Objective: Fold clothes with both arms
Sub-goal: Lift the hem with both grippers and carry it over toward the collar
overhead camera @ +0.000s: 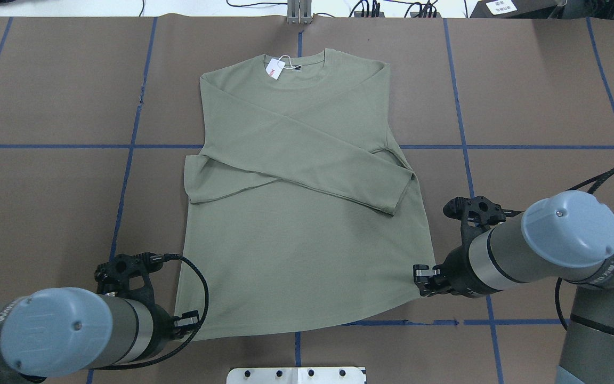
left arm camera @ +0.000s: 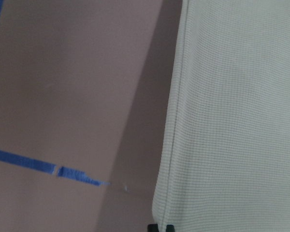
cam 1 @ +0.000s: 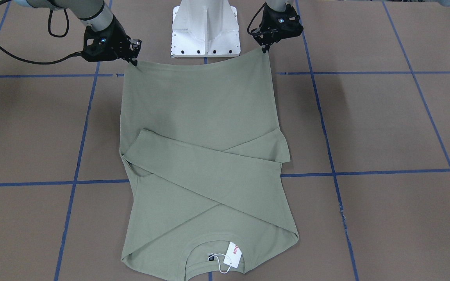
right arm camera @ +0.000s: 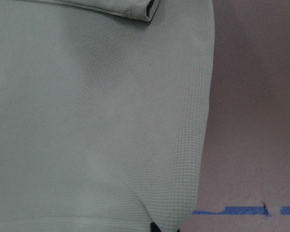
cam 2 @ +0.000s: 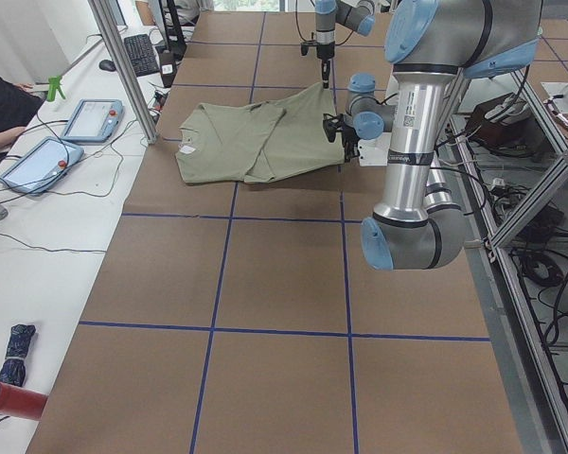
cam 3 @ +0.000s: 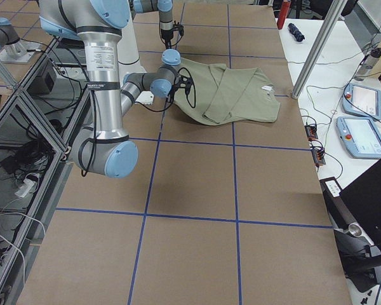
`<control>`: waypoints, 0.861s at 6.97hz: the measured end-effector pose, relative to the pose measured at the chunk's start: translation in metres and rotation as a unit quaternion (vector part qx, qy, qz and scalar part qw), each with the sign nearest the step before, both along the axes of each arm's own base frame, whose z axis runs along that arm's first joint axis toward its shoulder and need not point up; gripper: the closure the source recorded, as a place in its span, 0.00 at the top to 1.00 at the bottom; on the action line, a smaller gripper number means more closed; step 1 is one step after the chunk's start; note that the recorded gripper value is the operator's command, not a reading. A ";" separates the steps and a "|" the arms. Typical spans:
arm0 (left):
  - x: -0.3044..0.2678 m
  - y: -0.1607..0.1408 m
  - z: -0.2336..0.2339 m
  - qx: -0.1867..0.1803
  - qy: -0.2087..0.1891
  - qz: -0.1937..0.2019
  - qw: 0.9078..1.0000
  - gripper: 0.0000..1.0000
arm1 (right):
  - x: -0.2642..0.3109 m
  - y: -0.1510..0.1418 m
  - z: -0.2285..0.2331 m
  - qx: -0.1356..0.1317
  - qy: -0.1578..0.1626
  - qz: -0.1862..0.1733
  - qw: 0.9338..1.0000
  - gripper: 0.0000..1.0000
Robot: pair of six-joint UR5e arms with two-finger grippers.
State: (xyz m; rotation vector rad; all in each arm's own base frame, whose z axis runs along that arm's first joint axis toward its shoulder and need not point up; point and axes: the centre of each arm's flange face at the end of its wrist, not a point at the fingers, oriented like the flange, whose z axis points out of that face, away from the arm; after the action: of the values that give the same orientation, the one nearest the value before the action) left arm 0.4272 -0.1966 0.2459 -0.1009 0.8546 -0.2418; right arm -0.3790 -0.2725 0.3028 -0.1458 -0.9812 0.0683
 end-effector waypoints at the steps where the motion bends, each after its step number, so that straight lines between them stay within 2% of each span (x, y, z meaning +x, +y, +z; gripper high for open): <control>1: -0.020 0.011 -0.017 -0.005 0.006 0.014 1.000 0.00 | 0.016 0.009 -0.003 -0.007 -0.007 -0.010 1.000 0.00; 4: -0.043 0.063 -0.045 -0.017 0.029 0.075 0.997 0.00 | 0.068 0.049 -0.018 -0.052 -0.036 -0.077 0.995 0.00; 5: -0.046 0.070 -0.049 -0.022 0.034 0.081 0.996 0.00 | 0.077 0.056 -0.020 -0.060 -0.039 -0.090 0.993 0.00; 6: -0.052 0.065 -0.053 -0.024 0.039 0.074 0.996 0.00 | 0.078 0.053 -0.018 -0.062 -0.038 -0.088 0.994 0.00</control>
State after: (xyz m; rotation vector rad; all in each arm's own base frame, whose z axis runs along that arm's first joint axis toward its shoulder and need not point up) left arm 0.3750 -0.1314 0.1932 -0.2196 0.9136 -0.1197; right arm -0.3013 -0.2196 0.2850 -0.3499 -1.0364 -0.0375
